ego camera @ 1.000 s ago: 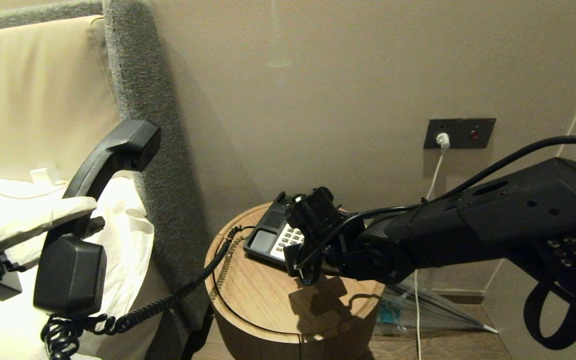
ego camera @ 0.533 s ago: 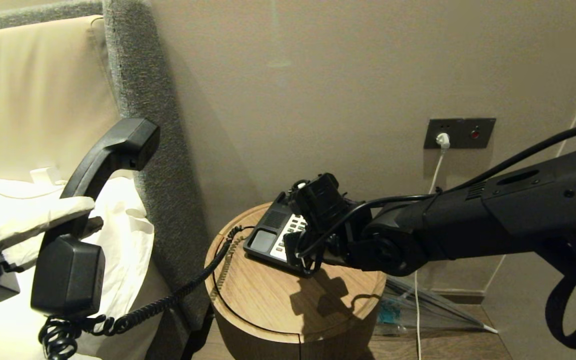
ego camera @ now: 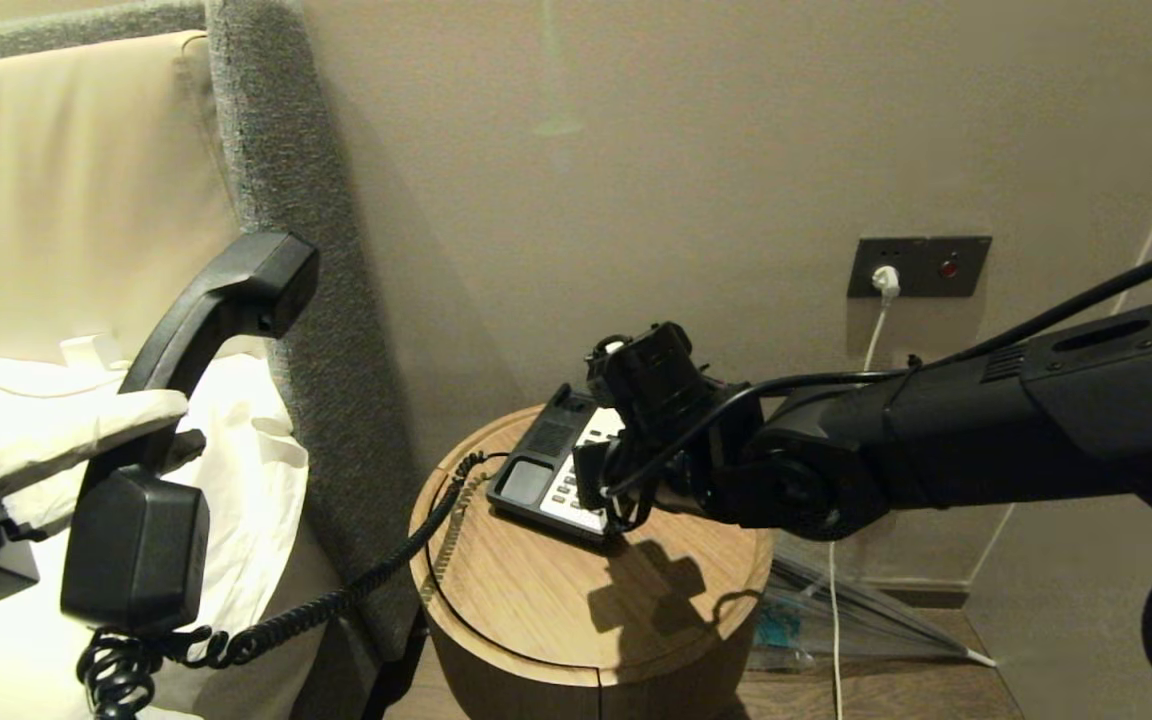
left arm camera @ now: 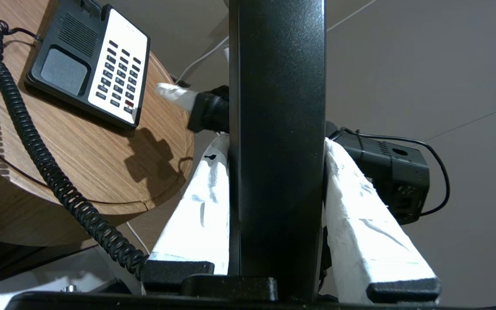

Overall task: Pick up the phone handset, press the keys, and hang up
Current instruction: Dial the number, then put the handset back

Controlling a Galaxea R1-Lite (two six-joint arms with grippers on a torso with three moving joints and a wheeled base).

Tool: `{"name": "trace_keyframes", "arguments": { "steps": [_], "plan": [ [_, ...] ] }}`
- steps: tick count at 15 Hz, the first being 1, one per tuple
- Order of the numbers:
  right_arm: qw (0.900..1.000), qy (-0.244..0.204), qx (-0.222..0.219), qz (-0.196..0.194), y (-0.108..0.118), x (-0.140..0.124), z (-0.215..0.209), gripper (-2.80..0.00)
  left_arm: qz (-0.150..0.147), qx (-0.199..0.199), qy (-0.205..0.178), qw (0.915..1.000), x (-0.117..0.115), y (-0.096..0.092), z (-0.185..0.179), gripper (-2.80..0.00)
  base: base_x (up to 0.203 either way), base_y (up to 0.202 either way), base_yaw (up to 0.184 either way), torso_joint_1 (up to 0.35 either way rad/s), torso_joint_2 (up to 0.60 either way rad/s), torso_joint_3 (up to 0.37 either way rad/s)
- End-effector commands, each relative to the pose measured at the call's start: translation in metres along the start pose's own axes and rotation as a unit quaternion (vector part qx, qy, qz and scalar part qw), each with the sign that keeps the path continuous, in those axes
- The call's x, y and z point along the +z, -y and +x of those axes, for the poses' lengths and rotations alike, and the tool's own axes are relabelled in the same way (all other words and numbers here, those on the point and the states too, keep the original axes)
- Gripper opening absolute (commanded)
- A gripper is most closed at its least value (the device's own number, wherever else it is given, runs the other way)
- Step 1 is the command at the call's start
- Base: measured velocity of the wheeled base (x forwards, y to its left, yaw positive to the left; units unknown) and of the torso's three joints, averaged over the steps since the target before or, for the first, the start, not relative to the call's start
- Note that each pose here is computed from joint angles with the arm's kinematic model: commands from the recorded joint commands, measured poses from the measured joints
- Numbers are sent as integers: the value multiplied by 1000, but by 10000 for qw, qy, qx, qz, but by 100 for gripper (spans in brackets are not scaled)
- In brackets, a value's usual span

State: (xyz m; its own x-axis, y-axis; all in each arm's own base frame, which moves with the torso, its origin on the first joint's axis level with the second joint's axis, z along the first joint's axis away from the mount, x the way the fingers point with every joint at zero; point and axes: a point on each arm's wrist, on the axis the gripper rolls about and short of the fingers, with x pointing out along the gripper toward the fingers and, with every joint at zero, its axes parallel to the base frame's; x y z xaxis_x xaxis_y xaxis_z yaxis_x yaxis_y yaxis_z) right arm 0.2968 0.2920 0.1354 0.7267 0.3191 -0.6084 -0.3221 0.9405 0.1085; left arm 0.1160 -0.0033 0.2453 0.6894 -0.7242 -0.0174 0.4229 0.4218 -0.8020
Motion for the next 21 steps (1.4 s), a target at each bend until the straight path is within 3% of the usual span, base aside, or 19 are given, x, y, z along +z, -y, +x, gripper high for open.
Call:
{"name": "trace_keyframes", "arguments": {
  "steps": [1,9,14,18,21],
  "plan": [
    [9998,182,16,107,5,11,-16,-280,2,-21,-10,10000,1,0,0,-280,0,0,0,0,0,0],
    [9969,566,-106,527,41,29,-68,-280,231,-32,44,9997,-2,3,-2,-280,0,0,0,0,0,0],
    [9943,746,-63,758,59,23,-112,-280,654,-28,65,9978,4,4,0,-280,0,0,0,0,0,0],
    [9831,1052,92,1494,74,24,-153,-280,691,-7,-23,9976,21,1,14,-280,0,0,0,0,0,0],
    [9738,1471,290,1711,82,26,-189,-280,1058,120,-251,9940,36,-19,34,-280,0,0,0,0,0,0]
  ]
}}
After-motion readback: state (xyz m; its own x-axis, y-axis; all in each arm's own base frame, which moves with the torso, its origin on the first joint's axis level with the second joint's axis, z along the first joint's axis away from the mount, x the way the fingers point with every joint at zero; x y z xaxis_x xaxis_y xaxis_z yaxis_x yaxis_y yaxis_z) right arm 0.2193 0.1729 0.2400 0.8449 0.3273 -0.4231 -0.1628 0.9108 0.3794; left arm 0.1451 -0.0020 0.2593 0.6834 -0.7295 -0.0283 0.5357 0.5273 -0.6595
